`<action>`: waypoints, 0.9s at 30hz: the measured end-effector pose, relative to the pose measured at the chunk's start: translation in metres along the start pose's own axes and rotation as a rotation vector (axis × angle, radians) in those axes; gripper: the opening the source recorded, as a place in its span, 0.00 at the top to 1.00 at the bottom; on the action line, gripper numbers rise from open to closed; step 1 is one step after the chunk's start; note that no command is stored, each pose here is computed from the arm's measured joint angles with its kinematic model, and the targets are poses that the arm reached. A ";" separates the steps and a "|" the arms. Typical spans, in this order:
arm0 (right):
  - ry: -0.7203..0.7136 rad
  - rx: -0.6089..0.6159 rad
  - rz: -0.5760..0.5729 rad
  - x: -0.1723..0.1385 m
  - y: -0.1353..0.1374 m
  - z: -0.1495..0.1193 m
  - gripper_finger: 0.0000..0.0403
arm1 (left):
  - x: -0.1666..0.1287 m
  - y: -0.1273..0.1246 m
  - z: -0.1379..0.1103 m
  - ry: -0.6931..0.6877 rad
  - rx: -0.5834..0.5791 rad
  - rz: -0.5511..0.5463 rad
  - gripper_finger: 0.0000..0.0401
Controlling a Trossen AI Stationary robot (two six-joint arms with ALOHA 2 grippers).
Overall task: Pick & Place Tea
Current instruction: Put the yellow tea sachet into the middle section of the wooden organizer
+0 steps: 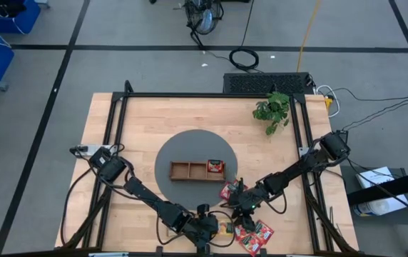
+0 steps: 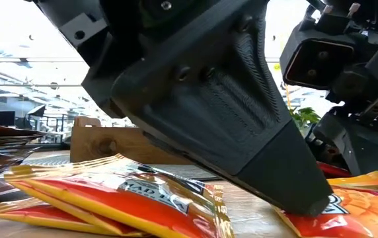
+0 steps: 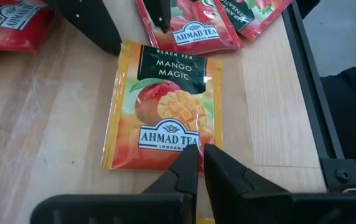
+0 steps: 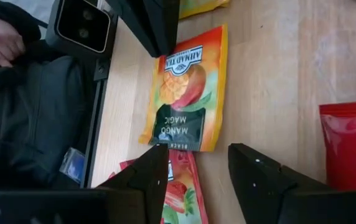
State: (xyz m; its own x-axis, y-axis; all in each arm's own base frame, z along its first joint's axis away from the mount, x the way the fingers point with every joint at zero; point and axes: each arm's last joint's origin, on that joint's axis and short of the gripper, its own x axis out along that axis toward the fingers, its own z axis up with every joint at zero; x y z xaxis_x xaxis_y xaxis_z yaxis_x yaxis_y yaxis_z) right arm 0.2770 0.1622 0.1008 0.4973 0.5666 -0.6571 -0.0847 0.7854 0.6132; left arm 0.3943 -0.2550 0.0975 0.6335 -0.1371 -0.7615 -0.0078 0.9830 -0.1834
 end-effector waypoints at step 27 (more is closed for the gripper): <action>-0.059 -0.096 -0.082 0.002 0.002 -0.003 0.99 | 0.002 0.006 0.006 -0.056 0.058 0.041 0.91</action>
State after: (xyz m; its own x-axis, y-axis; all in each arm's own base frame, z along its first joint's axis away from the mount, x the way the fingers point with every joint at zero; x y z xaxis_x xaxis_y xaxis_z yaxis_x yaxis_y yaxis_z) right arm 0.2752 0.1658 0.0993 0.5558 0.4861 -0.6744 -0.1225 0.8503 0.5118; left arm 0.4006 -0.2484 0.0986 0.6759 -0.0907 -0.7314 0.0092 0.9934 -0.1147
